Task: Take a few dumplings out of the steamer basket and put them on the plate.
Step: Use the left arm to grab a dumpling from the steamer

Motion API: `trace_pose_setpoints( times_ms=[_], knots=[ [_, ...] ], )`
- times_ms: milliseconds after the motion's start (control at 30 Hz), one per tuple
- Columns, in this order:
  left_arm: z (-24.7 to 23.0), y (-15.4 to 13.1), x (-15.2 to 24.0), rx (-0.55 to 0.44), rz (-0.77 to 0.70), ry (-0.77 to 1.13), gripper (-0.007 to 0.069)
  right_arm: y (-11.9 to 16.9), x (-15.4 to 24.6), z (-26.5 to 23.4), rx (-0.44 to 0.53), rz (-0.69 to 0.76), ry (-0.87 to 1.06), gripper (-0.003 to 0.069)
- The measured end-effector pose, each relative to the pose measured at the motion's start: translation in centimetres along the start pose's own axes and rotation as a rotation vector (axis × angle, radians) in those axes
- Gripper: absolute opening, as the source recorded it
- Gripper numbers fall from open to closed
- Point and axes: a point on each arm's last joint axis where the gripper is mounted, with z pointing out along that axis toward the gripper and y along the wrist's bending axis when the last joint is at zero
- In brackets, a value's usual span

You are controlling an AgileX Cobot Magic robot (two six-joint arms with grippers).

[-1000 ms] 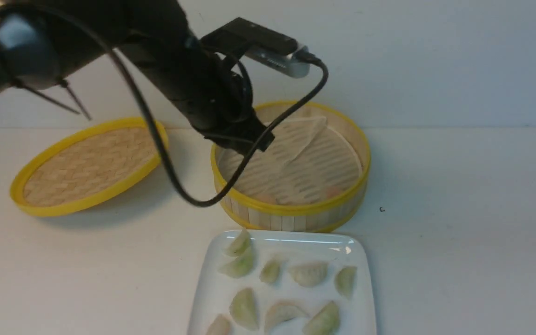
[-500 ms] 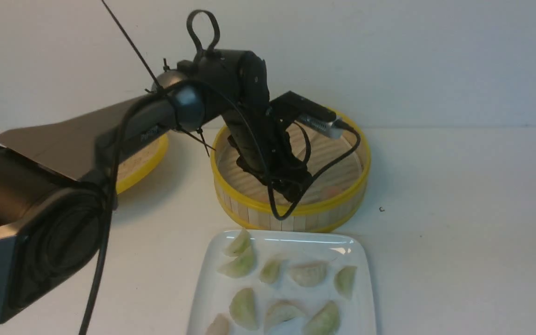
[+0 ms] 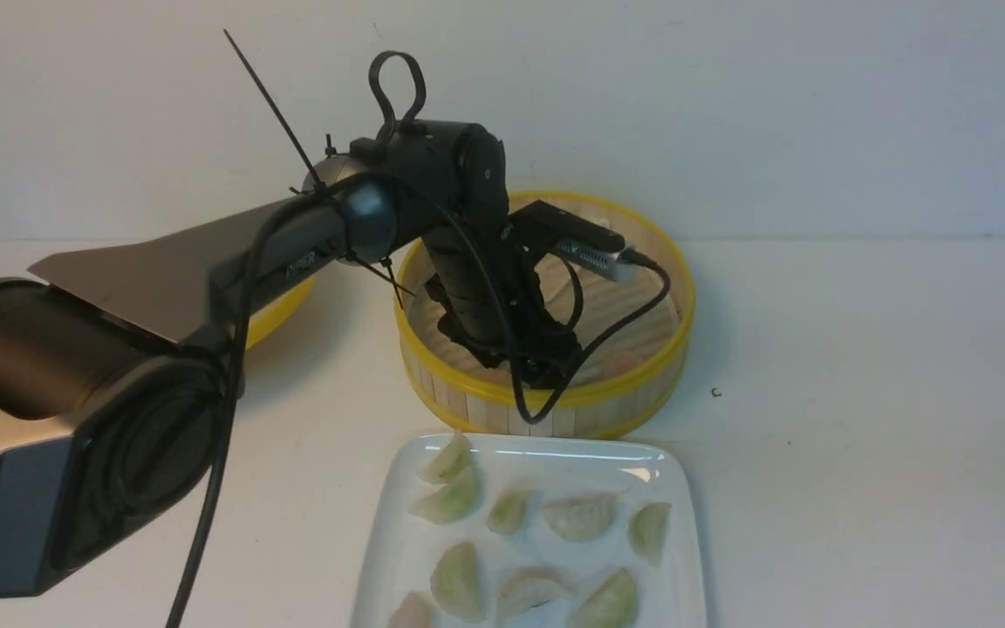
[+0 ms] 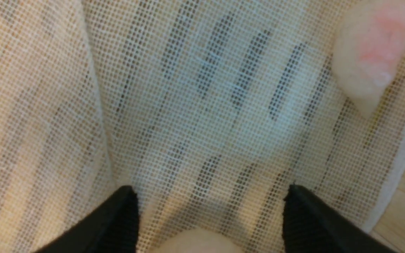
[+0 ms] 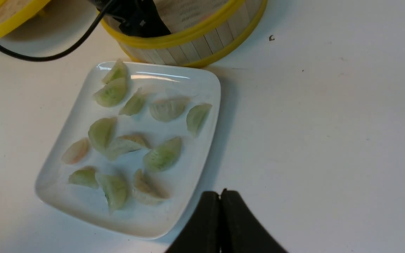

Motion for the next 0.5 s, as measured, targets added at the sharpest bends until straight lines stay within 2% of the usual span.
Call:
trace_pose_setpoints(
  times_ms=[100, 200, 267, 367, 500],
  knots=[
    [0.1, 0.2, -0.1, -0.021, -0.025, -0.012, 0.0344, 0.0, 0.0, 0.0, 0.000, 0.000, 0.001, -0.0015],
    [0.0, 0.3, -0.3, -0.025, -0.041, -0.023, 0.0122, 0.0, 0.1, 0.0, -0.001, 0.000, 0.006, -0.0015],
    [0.0, 0.3, -0.5, -0.025, -0.042, -0.026, 0.0043, 0.0, 0.1, 0.0, -0.001, 0.000, 0.010, -0.0015],
    [-0.8, 0.3, -1.2, -0.022, -0.036, -0.039, 0.0001, 0.0, 0.2, 0.0, -0.002, 0.000, 0.019, -0.0015],
    [-3.5, 0.1, -2.6, -0.038, -0.017, -0.074, -0.0006, 0.0, 0.3, 0.0, -0.005, -0.007, 0.033, -0.0015]
  ],
)
